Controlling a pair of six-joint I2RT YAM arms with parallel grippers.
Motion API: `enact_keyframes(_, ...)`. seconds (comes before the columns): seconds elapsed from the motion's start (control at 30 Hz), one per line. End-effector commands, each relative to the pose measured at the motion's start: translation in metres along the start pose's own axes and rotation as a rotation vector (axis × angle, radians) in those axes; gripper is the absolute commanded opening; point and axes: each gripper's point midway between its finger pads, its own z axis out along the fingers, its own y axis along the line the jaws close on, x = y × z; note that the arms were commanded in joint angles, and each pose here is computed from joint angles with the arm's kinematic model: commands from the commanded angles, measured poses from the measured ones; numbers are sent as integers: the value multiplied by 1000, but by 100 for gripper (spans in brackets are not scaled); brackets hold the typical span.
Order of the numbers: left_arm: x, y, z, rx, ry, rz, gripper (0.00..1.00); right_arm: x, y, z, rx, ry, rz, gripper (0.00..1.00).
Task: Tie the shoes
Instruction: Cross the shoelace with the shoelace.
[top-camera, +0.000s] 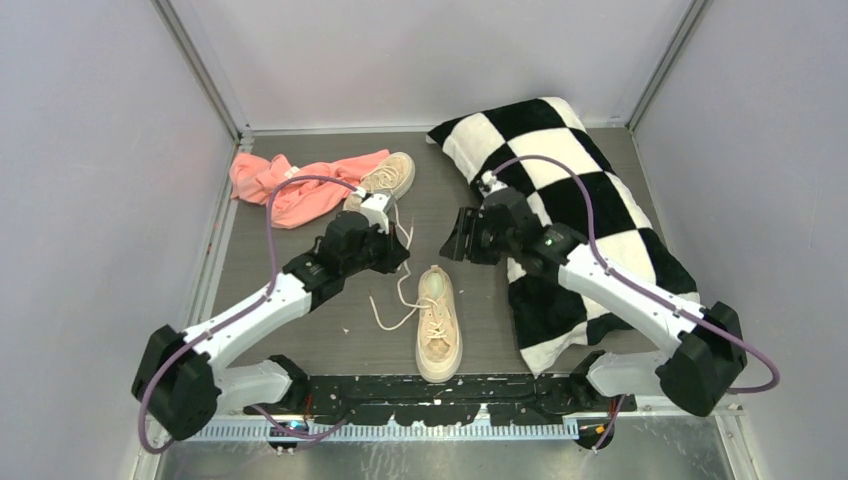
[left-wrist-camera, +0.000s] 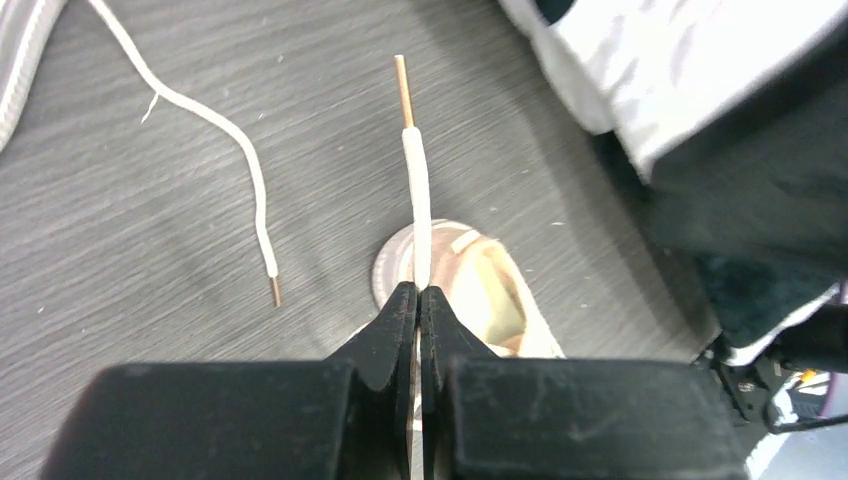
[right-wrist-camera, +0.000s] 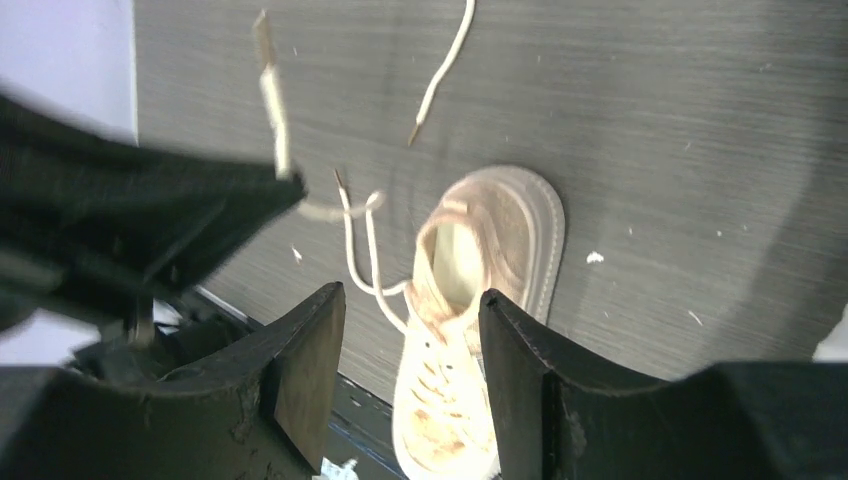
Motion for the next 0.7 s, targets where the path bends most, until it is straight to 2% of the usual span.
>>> enact_keyframes(0.0, -15, 9, 18, -41, -14, -6, 0, 15, 3, -8, 55, -114, -195, 57)
enact_keyframes(0.1, 6, 18, 29, -32, 21, -54, 0, 37, 27, -9, -15, -144, -326, 55)
enact_keyframes(0.3, 24, 37, 40, -28, 75, -209, 1, 82, 59, 37, -53, -99, -460, 52)
enact_keyframes(0.43, 31, 48, 39, -90, 113, -234, 0, 109, 86, 62, -87, -101, -550, 52)
enact_keyframes(0.67, 38, 61, 34, -175, 196, -253, 1, 147, 91, 106, -54, -56, -669, 56)
